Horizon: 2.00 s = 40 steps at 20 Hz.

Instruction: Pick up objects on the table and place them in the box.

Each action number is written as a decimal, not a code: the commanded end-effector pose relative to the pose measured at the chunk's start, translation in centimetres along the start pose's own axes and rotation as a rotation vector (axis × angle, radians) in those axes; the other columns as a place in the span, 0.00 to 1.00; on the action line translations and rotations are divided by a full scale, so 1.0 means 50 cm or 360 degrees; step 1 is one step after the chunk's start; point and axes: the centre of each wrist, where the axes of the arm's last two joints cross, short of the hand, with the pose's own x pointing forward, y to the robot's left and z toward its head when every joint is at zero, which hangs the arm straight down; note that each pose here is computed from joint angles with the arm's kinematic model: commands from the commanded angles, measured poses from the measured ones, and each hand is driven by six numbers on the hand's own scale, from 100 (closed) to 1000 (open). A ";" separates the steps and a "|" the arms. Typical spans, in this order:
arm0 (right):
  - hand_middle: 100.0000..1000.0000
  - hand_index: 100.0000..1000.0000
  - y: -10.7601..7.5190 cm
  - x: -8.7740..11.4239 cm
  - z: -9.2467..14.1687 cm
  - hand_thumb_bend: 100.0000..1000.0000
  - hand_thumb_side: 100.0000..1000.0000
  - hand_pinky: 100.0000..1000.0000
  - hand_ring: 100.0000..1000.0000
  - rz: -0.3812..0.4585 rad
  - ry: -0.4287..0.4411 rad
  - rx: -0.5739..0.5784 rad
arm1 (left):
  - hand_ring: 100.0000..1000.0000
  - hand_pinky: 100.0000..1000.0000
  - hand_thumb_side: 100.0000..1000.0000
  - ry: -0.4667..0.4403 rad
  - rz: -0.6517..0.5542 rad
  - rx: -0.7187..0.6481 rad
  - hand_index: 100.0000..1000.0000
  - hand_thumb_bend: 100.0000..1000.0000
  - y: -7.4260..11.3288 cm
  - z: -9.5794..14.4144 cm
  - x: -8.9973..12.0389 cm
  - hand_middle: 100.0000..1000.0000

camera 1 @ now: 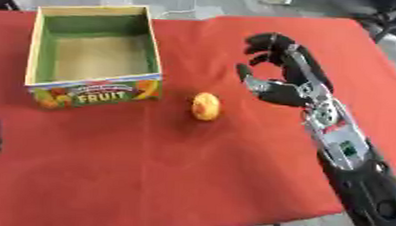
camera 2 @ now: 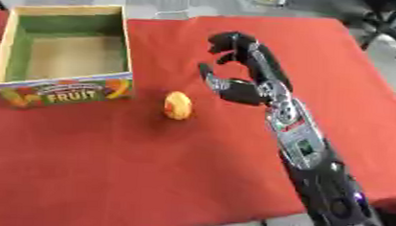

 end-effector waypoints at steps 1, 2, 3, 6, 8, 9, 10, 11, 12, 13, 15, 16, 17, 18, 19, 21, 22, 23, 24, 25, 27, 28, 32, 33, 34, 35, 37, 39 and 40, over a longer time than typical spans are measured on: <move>0.58 0.74 -0.011 0.010 -0.010 0.24 0.09 0.61 0.72 0.0059 -0.0043 0.0057 | 0.45 0.43 0.30 -0.0034 -0.0046 -0.0001 0.46 0.26 0.011 -0.001 0.016 0.47; 0.60 0.75 -0.010 0.010 -0.010 0.26 0.11 0.62 0.73 0.0067 -0.0047 0.0090 | 0.45 0.44 0.30 -0.0033 -0.0046 -0.0002 0.46 0.26 0.011 -0.001 0.015 0.47; 0.60 0.75 -0.009 0.009 -0.011 0.26 0.12 0.62 0.74 0.0074 -0.0052 0.0124 | 0.45 0.44 0.30 -0.0032 -0.0046 -0.0002 0.46 0.26 0.011 -0.001 0.015 0.47; 0.66 0.78 -0.006 0.007 -0.015 0.30 0.17 0.65 0.78 0.0096 -0.0071 0.0234 | 0.45 0.44 0.30 -0.0032 -0.0045 -0.0004 0.46 0.26 0.010 -0.001 0.015 0.47; 0.68 0.78 -0.005 0.005 -0.018 0.32 0.19 0.66 0.79 0.0109 -0.0084 0.0301 | 0.45 0.44 0.30 -0.0031 -0.0045 -0.0005 0.46 0.26 0.010 -0.001 0.015 0.47; 0.69 0.79 -0.005 0.005 -0.019 0.32 0.19 0.66 0.79 0.0115 -0.0090 0.0333 | 0.45 0.44 0.30 -0.0031 -0.0045 -0.0006 0.46 0.26 0.010 -0.001 0.015 0.47; 0.69 0.79 -0.004 0.004 -0.021 0.32 0.19 0.66 0.79 0.0122 -0.0095 0.0361 | 0.45 0.44 0.30 -0.0031 -0.0044 -0.0006 0.46 0.26 0.010 -0.001 0.015 0.47; 0.69 0.79 -0.003 0.002 -0.023 0.33 0.20 0.66 0.79 0.0128 -0.0098 0.0385 | 0.45 0.44 0.30 -0.0031 -0.0044 -0.0007 0.46 0.26 0.010 -0.001 0.015 0.47; 0.69 0.79 -0.003 0.001 -0.025 0.33 0.20 0.66 0.79 0.0135 -0.0099 0.0406 | 0.45 0.44 0.30 -0.0031 -0.0044 -0.0008 0.46 0.26 0.010 -0.001 0.015 0.47; 0.69 0.79 -0.002 -0.001 -0.026 0.33 0.20 0.66 0.79 0.0144 -0.0098 0.0428 | 0.45 0.44 0.30 -0.0031 -0.0044 -0.0009 0.46 0.26 0.009 -0.001 0.015 0.47; 0.69 0.79 0.000 -0.006 -0.029 0.33 0.20 0.66 0.79 0.0158 -0.0094 0.0461 | 0.45 0.44 0.30 -0.0031 -0.0043 -0.0011 0.46 0.26 0.009 -0.001 0.015 0.47; 0.69 0.79 0.002 -0.008 -0.030 0.33 0.20 0.66 0.79 0.0167 -0.0090 0.0479 | 0.45 0.44 0.30 -0.0030 -0.0043 -0.0011 0.46 0.26 0.009 -0.001 0.015 0.47; 0.69 0.79 0.003 -0.012 -0.031 0.34 0.20 0.66 0.79 0.0176 -0.0085 0.0496 | 0.45 0.44 0.30 -0.0029 -0.0043 -0.0012 0.46 0.26 0.009 -0.001 0.014 0.47; 0.70 0.79 0.003 -0.015 -0.032 0.34 0.20 0.66 0.80 0.0185 -0.0080 0.0511 | 0.45 0.44 0.30 -0.0028 -0.0043 -0.0012 0.46 0.26 0.009 -0.001 0.014 0.47; 0.71 0.80 0.004 -0.019 -0.034 0.35 0.20 0.67 0.80 0.0198 -0.0073 0.0534 | 0.45 0.44 0.30 -0.0028 -0.0043 -0.0014 0.46 0.26 0.009 -0.001 0.014 0.47; 0.73 0.81 0.007 -0.027 -0.037 0.37 0.21 0.69 0.83 0.0224 -0.0062 0.0584 | 0.45 0.44 0.30 -0.0029 -0.0043 -0.0016 0.46 0.26 0.008 -0.001 0.014 0.47; 0.75 0.81 0.007 -0.030 -0.038 0.37 0.21 0.71 0.85 0.0236 -0.0057 0.0605 | 0.45 0.44 0.30 -0.0029 -0.0042 -0.0017 0.46 0.25 0.008 -0.001 0.014 0.47; 0.75 0.81 0.008 -0.034 -0.039 0.37 0.21 0.72 0.86 0.0250 -0.0050 0.0624 | 0.45 0.44 0.30 -0.0028 -0.0042 -0.0018 0.46 0.26 0.008 -0.001 0.014 0.47; 0.76 0.82 0.008 -0.038 -0.041 0.38 0.22 0.74 0.87 0.0262 -0.0044 0.0638 | 0.45 0.44 0.30 -0.0028 -0.0042 -0.0018 0.46 0.25 0.008 -0.001 0.014 0.47; 0.77 0.82 0.008 -0.041 -0.042 0.38 0.22 0.75 0.88 0.0274 -0.0038 0.0652 | 0.45 0.44 0.30 -0.0028 -0.0042 -0.0019 0.46 0.26 0.008 -0.001 0.014 0.47; 0.77 0.83 0.009 -0.047 -0.045 0.39 0.22 0.76 0.89 0.0295 -0.0027 0.0678 | 0.45 0.44 0.30 -0.0027 -0.0042 -0.0020 0.46 0.26 0.008 -0.001 0.013 0.47; 0.78 0.83 0.010 -0.050 -0.046 0.40 0.23 0.76 0.89 0.0304 -0.0021 0.0692 | 0.45 0.44 0.30 -0.0027 -0.0042 -0.0020 0.46 0.26 0.008 -0.001 0.013 0.47; 0.78 0.83 0.015 -0.065 -0.051 0.40 0.23 0.77 0.89 0.0354 0.0007 0.0766 | 0.45 0.44 0.30 -0.0026 -0.0041 -0.0024 0.46 0.26 0.007 -0.001 0.013 0.47; 0.78 0.83 0.017 -0.068 -0.052 0.40 0.23 0.77 0.89 0.0367 0.0013 0.0783 | 0.45 0.44 0.30 -0.0026 -0.0042 -0.0024 0.46 0.26 0.007 -0.001 0.013 0.47; 0.78 0.83 0.018 -0.071 -0.053 0.40 0.23 0.77 0.89 0.0379 0.0017 0.0798 | 0.45 0.44 0.30 -0.0025 -0.0042 -0.0024 0.46 0.26 0.007 -0.001 0.012 0.47; 0.79 0.84 0.020 -0.074 -0.054 0.40 0.23 0.77 0.89 0.0393 0.0021 0.0816 | 0.45 0.44 0.30 -0.0025 -0.0041 -0.0025 0.46 0.26 0.007 -0.001 0.012 0.47; 0.78 0.84 0.023 -0.077 -0.056 0.40 0.23 0.77 0.88 0.0422 0.0019 0.0844 | 0.45 0.44 0.30 -0.0026 -0.0040 -0.0026 0.46 0.26 0.007 -0.001 0.012 0.47; 0.78 0.84 0.026 -0.079 -0.059 0.40 0.23 0.77 0.88 0.0449 0.0013 0.0869 | 0.45 0.44 0.30 -0.0027 -0.0040 -0.0027 0.46 0.26 0.007 -0.002 0.012 0.47; 0.78 0.84 0.027 -0.080 -0.060 0.40 0.23 0.77 0.88 0.0459 0.0011 0.0878 | 0.45 0.44 0.30 -0.0027 -0.0040 -0.0027 0.46 0.26 0.006 -0.002 0.012 0.47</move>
